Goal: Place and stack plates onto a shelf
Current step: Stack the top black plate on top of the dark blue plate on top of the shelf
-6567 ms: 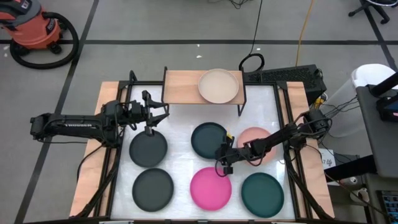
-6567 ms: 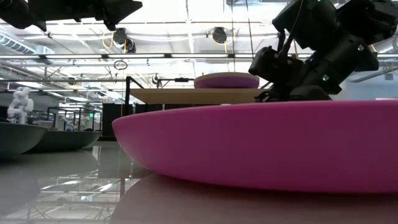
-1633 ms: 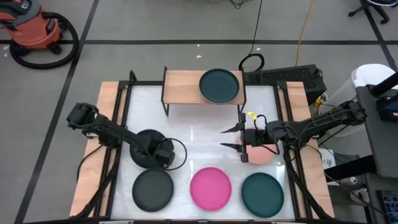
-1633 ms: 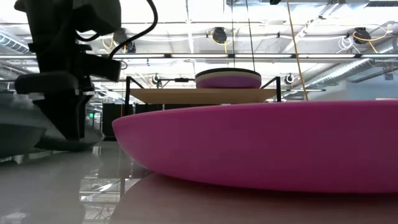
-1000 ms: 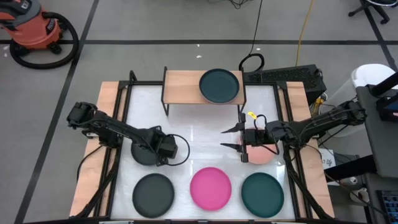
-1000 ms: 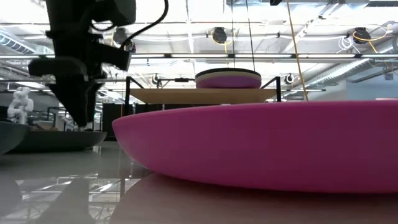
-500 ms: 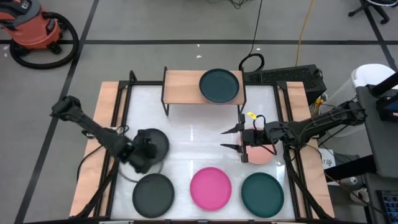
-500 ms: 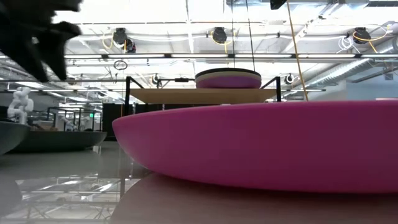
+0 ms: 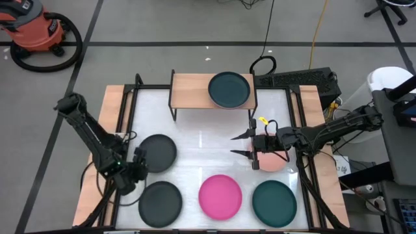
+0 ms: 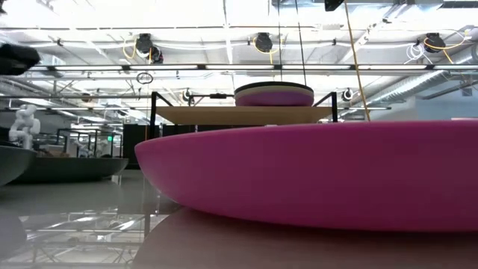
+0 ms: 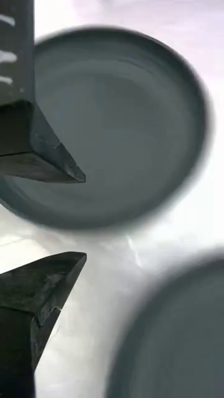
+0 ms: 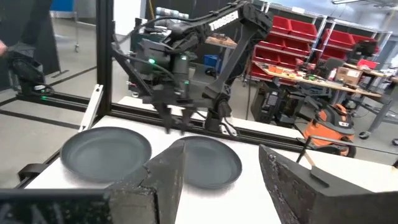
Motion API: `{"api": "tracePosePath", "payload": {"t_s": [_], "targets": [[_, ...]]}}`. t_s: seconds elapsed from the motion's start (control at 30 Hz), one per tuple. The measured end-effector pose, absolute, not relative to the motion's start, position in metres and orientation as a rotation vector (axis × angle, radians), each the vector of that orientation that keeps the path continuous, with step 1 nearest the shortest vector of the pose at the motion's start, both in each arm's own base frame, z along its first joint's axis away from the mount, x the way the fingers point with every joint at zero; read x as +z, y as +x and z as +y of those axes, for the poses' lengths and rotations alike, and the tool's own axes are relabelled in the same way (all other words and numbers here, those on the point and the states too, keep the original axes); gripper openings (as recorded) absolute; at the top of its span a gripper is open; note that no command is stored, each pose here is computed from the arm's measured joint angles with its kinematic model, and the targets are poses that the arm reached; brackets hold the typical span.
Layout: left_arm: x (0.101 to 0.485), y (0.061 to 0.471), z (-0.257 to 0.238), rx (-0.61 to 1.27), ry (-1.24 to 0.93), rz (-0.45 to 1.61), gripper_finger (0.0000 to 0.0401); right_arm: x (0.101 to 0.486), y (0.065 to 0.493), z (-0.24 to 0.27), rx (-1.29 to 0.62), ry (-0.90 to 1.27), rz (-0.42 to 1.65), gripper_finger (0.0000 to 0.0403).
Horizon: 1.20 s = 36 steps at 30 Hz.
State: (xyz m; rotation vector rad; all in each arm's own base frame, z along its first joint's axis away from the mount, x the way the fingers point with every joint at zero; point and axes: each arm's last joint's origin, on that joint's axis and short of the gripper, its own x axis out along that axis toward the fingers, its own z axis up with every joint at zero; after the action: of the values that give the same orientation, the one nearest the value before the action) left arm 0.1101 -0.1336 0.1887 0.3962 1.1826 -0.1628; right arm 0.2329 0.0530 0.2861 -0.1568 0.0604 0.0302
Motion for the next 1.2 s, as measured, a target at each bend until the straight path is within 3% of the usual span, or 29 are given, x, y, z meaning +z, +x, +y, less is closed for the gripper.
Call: {"api": "tracePosePath", "payload": {"t_s": [0.17, 0.7, 0.8, 0.97, 1.2], "targets": [[0.189, 0.112, -0.145, -0.241, 0.377, 1.114, 0.0198, 0.286, 0.233, 0.052, -0.01, -0.158, 0.063, 0.0187], [0.145, 0.133, -0.137, -0.051, 0.443, 1.329, 0.0192, 0.286, 0.233, 0.052, -0.01, -0.156, 0.067, 0.0187], [0.142, 0.137, -0.135, -0.059, 0.45, 1.362, 0.0151, 0.286, 0.233, 0.052, -0.01, -0.154, 0.064, 0.0187], [0.147, 0.142, -0.13, -0.051, 0.428, 1.391, 0.0025, 0.286, 0.233, 0.052, -0.01, -0.154, 0.064, 0.0187], [0.189, 0.162, -0.135, -0.008, 0.524, 1.326, 0.0013, 0.288, 0.233, 0.052, -0.013, -0.148, 0.046, 0.0187]]}}
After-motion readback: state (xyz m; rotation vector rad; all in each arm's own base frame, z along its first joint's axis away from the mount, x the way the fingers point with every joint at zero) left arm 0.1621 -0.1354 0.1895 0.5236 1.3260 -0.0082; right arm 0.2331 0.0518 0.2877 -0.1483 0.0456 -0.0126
